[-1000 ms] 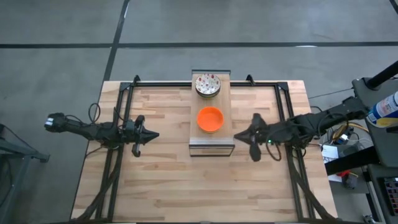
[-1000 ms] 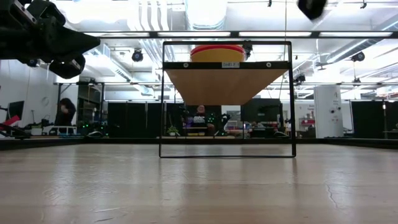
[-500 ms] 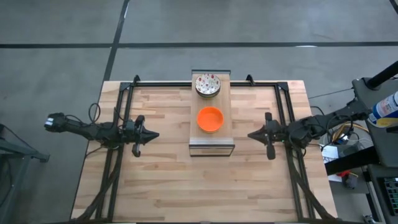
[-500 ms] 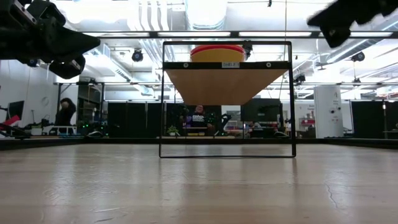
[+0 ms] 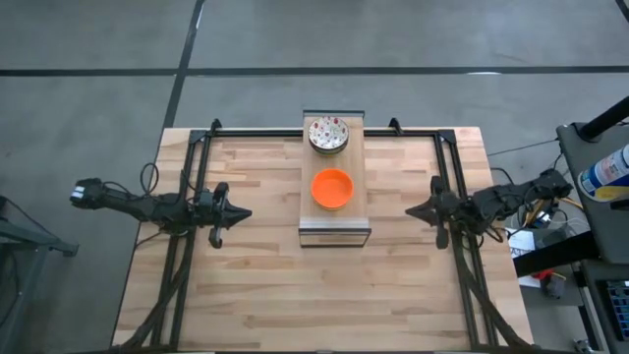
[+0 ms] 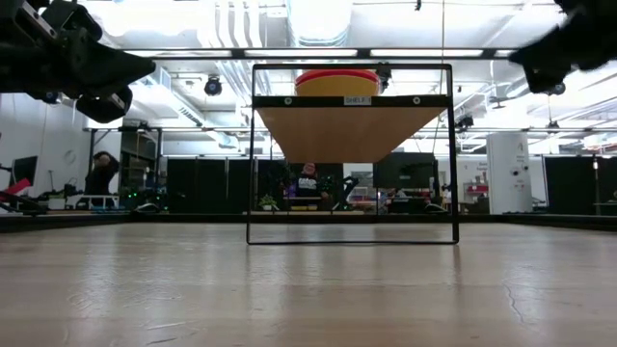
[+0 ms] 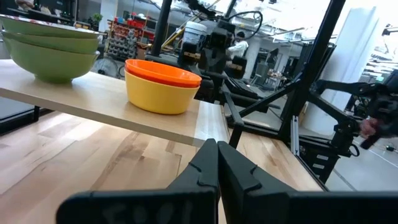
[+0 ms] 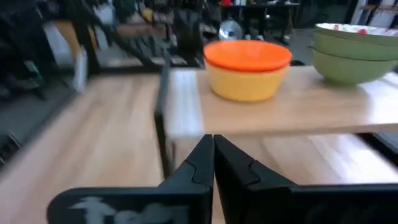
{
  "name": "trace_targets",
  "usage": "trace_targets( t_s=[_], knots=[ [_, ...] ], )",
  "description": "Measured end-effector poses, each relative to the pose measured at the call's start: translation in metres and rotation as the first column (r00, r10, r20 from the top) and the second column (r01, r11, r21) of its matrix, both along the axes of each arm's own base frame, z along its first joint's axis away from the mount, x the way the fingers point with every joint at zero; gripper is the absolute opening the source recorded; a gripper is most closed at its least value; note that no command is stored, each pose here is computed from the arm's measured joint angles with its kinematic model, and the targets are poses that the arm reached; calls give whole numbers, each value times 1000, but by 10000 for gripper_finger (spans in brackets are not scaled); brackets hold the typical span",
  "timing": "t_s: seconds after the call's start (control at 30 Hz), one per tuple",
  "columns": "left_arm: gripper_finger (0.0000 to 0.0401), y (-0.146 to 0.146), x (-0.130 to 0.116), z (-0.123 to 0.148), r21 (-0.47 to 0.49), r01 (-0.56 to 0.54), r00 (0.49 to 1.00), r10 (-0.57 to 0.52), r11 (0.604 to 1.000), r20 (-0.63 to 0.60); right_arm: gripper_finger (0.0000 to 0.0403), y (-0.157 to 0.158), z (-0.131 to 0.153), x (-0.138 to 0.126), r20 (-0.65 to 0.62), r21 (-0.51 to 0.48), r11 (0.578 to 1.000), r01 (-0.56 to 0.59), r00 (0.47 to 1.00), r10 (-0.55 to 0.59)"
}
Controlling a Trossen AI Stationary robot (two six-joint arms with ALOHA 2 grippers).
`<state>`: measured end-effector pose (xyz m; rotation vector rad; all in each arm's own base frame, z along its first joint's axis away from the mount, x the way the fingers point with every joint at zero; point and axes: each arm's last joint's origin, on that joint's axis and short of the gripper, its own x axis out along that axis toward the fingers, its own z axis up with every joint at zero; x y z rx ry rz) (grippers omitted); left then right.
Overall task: Pick & Place Mini bowls
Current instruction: Return to Home Position
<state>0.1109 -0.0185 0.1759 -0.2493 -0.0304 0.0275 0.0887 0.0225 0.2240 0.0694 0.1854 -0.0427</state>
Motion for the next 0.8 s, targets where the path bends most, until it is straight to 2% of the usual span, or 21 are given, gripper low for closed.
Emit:
trace_targets(
  t_s=[0.07,0.23,0.5,0.8],
  knots=[
    [3,0,0,0,0,0,1000,0,1000,0,9,-2,-9,-4,-41,-62,998,12,999,-14],
    [3,0,0,0,0,0,1000,0,1000,0,9,-2,-23,-4,-25,42,999,21,999,-20],
    [3,0,0,0,0,0,1000,0,1000,1,9,6,-43,2,91,29,985,-167,982,164],
    [3,0,0,0,0,0,1000,0,1000,1,9,6,-47,-1,147,-8,978,-211,967,210]
  ],
)
